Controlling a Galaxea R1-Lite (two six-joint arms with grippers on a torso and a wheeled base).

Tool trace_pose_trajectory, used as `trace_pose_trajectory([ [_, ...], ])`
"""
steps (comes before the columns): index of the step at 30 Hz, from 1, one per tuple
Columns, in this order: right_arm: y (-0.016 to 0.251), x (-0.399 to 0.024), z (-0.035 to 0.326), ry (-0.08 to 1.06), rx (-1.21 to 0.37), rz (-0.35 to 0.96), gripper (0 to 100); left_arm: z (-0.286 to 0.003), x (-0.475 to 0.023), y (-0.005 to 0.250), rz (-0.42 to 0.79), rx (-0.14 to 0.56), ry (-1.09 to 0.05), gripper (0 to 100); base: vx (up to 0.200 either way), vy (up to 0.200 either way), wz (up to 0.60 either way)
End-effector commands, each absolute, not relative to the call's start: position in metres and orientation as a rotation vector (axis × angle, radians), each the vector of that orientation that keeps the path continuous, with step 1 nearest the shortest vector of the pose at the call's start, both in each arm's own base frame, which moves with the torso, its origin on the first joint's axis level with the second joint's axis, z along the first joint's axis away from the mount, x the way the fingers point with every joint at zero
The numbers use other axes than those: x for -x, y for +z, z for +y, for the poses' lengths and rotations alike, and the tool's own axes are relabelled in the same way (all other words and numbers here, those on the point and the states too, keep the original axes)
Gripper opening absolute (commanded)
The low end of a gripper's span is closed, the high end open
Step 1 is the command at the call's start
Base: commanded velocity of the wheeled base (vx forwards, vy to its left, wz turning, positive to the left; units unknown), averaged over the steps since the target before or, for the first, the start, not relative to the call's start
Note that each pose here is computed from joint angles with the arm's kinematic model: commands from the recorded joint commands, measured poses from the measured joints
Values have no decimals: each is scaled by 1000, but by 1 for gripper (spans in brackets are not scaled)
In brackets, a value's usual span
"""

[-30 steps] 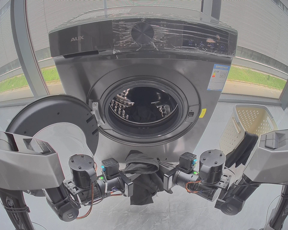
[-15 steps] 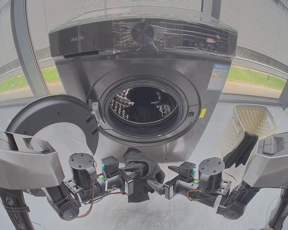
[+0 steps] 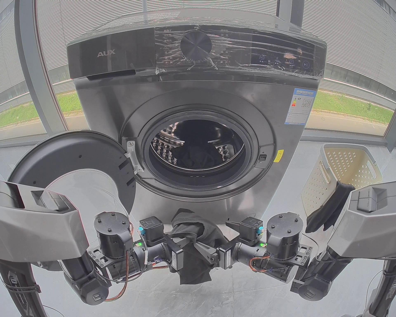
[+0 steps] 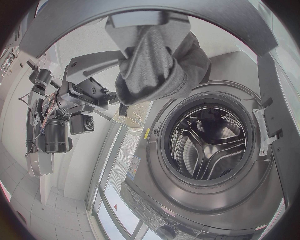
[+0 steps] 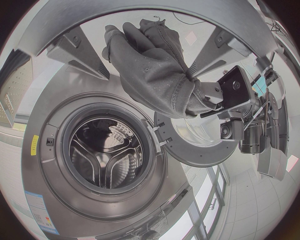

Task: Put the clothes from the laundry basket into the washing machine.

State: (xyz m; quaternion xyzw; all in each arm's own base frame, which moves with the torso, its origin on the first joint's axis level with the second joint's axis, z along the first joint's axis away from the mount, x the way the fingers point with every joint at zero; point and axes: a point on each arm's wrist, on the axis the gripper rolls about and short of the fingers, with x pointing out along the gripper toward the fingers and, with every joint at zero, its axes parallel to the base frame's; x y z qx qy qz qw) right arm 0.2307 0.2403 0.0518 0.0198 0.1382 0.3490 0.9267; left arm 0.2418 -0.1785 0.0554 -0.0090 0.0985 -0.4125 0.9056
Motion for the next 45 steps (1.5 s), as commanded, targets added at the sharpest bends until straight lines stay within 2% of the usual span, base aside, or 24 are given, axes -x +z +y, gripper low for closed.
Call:
trace_pose_trajectory([
  [1, 51, -232, 242, 716, -42, 279, 100, -178, -241, 55, 206, 19, -851, 0, 0, 0, 0],
  [2, 52, -232, 242, 716, -44, 278, 100, -178, -241, 55, 207, 20, -851, 0, 0, 0, 0],
  [3, 52, -232, 242, 716, -45, 277, 0, -178, -241, 55, 208, 20, -852, 0, 0, 0, 0],
  [18, 59, -231, 238, 714, -59, 252, 0, -182, -239, 56, 203, 21, -871, 0, 0, 0, 0],
  [25, 76, -231, 226, 737, -101, 183, 0, -180, -236, 56, 210, 20, -878, 0, 0, 0, 0],
  [26, 79, -232, 225, 741, -107, 170, 0, -180, -235, 55, 216, 22, -879, 100, 0, 0, 0],
  [38, 118, -246, 234, 736, -179, 12, 0, -181, -234, 48, 250, 28, -882, 100, 0, 0, 0],
  [45, 119, -249, 230, 699, -179, 7, 0, -176, -238, 41, 272, 17, -852, 100, 0, 0, 0],
])
